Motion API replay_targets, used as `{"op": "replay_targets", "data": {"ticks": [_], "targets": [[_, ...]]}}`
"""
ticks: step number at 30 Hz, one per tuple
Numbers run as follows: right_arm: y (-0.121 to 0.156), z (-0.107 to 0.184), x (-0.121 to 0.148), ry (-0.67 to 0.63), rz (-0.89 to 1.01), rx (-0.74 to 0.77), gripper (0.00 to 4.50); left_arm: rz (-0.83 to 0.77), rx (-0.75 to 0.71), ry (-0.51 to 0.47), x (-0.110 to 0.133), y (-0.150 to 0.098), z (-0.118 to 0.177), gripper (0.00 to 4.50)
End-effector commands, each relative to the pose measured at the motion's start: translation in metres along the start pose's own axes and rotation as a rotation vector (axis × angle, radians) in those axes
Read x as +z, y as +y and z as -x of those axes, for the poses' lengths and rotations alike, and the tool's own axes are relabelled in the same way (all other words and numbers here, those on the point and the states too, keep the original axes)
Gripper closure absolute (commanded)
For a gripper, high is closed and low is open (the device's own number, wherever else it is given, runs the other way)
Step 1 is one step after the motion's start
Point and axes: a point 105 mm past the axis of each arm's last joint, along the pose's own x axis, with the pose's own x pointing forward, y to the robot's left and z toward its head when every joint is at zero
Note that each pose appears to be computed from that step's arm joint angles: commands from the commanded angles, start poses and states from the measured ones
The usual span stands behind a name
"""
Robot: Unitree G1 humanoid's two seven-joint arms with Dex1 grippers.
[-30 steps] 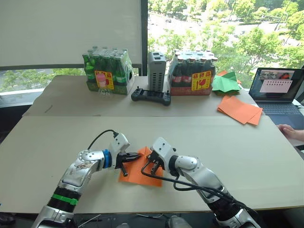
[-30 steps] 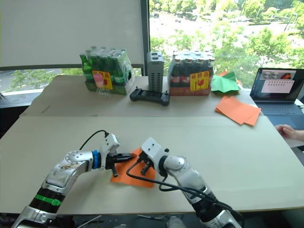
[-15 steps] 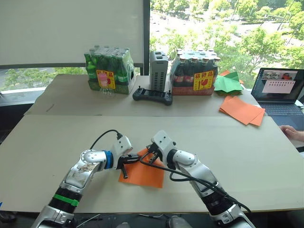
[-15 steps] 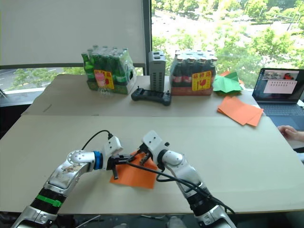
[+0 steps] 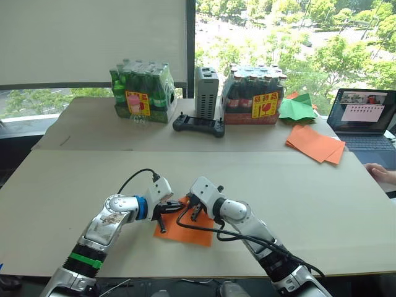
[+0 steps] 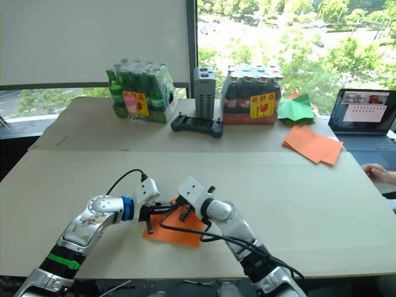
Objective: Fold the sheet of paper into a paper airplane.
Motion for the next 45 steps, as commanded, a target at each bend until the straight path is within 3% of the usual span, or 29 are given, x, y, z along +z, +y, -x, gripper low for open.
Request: {"op": "replay_targets", "data": {"ticks": [1,5,11,12,19,27,32,45], "targets": [[0.001,0.000,-0.016,0.073,-0.031,0.002,4.50,0.008,-0.011,0.019,-0.002,0.000,0.008,2.97],[0.003,0.000,-0.018,0.084,-0.035,0.009,4.50,0.046,-0.007,-0.035,0.016,0.006,0.023,1.63],[0.006,-0.001,-0.017,0.085,-0.042,0.016,4.50,0.124,0.028,-0.142,0.043,0.031,0.048,1.63],[0.006,-0.001,-0.017,0.085,-0.042,0.015,4.50,0.132,0.018,-0.148,0.043,0.032,0.049,2.18],[0.006,-0.002,-0.016,0.084,-0.037,0.015,4.50,0.092,0.030,-0.064,0.029,0.036,0.018,4.49],[0.007,-0.002,-0.015,0.085,-0.028,0.016,4.50,0.076,0.002,-0.032,0.022,0.028,-0.010,4.49],[0.008,-0.001,-0.015,0.086,-0.025,0.017,4.50,0.061,0.010,0.062,-0.003,0.026,-0.014,4.49],[0.011,-0.001,-0.015,0.090,-0.022,0.028,4.50,0.139,0.009,0.116,-0.035,0.019,-0.004,4.49]]}}
